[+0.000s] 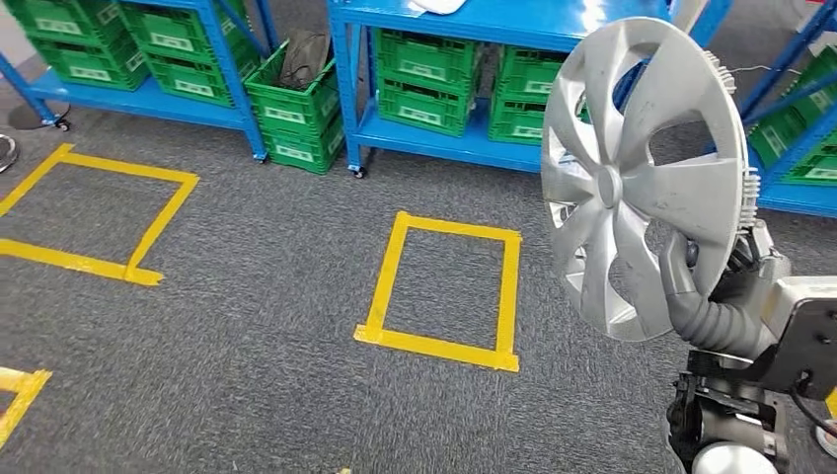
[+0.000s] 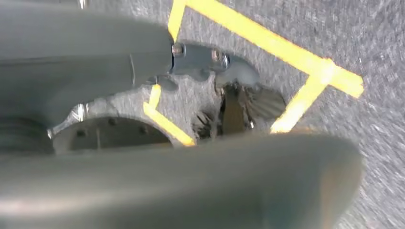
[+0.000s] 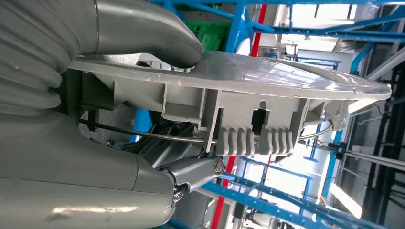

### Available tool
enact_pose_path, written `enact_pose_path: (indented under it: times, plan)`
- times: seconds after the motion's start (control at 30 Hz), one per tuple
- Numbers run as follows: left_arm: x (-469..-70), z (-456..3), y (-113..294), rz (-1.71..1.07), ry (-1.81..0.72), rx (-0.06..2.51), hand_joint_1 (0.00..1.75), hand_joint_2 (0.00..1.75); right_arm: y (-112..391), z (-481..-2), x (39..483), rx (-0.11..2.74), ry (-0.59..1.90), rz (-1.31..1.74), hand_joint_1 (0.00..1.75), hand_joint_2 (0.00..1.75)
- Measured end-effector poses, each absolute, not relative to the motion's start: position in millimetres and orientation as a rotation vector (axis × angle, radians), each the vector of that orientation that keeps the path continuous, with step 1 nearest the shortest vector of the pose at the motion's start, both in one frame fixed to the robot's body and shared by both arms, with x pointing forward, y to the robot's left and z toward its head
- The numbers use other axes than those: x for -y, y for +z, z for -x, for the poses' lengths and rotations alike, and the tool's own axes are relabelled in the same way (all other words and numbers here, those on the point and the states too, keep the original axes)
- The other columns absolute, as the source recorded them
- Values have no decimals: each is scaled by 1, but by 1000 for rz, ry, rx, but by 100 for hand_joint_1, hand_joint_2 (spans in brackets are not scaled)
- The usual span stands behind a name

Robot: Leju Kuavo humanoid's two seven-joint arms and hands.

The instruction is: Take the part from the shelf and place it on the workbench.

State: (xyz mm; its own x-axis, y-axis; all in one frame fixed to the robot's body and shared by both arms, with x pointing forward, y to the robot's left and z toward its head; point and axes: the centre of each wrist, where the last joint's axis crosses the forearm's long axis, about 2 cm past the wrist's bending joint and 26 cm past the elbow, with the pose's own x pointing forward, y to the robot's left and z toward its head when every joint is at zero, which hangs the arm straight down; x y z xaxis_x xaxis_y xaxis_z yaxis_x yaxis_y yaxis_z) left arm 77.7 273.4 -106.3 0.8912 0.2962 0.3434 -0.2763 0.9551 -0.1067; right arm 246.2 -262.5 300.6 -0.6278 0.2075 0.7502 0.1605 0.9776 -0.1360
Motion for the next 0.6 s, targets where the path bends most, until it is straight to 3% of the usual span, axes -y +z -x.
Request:
enact_pose_path:
  times: [0.6]
  plan:
    - [-272, -76, -107, 58, 298, 367, 0, 0, 304, -248, 259, 2272, 100, 241, 175, 175]
